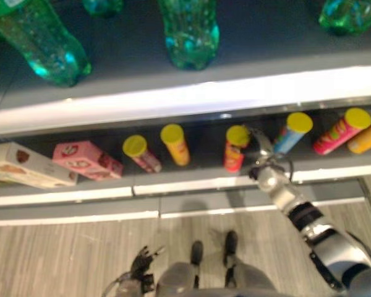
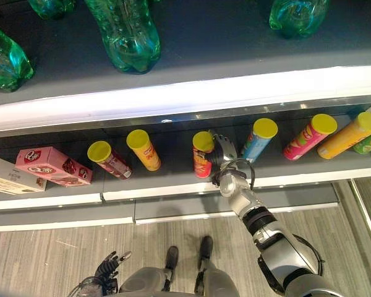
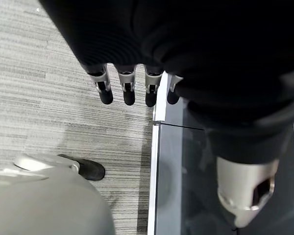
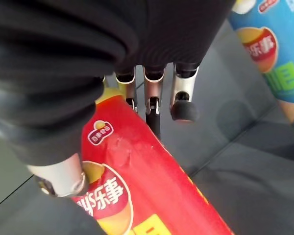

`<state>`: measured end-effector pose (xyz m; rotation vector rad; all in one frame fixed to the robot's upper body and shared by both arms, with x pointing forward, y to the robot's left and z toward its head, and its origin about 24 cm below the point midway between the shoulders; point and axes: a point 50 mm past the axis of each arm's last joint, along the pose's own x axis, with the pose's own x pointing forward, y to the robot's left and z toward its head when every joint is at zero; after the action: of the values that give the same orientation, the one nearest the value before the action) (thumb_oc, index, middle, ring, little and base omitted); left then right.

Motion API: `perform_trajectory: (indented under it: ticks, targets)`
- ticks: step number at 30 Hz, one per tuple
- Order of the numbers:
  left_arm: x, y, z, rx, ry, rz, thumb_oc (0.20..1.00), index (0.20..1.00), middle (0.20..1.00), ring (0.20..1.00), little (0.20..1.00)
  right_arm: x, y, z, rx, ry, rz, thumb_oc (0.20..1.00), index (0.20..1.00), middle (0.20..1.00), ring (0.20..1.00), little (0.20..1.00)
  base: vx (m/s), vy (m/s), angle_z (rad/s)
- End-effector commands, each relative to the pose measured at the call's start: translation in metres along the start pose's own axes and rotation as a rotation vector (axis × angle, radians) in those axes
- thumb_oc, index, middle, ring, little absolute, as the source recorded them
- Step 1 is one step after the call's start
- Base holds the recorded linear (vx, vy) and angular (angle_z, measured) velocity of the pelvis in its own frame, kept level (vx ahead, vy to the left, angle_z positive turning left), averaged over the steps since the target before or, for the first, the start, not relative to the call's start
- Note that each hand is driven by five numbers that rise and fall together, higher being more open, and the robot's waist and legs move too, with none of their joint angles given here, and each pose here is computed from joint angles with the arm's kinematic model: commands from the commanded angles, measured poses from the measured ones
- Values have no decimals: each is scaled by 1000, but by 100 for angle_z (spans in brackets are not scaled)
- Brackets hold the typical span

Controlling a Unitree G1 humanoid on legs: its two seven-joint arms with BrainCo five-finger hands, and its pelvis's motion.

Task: Put the goods on the table back onto the shelves and tidy them up.

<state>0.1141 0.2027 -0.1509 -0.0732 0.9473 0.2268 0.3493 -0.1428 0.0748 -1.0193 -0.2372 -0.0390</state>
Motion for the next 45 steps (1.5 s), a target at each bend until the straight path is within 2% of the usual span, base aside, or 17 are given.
perform_trajectory:
  ticks: [1, 26, 45]
  targets:
    - [4, -6, 11, 43, -43, -9, 1000, 1000, 1000, 1000, 1000, 11, -25, 35, 27, -168, -157, 200, 200, 200, 200, 200, 0, 0, 0]
    - [2, -11, 20, 99, -113, -4, 1000, 1000, 1000, 1000, 1000, 2, -1, 53, 89, -215, -141, 200, 200, 200, 200, 200, 0, 0, 0]
    - [2, -10, 21, 130, -114, -6, 1000, 1000, 1000, 1000, 1000, 20, -12, 49, 55, -168, -194, 200, 200, 200, 200, 200, 0, -2, 4]
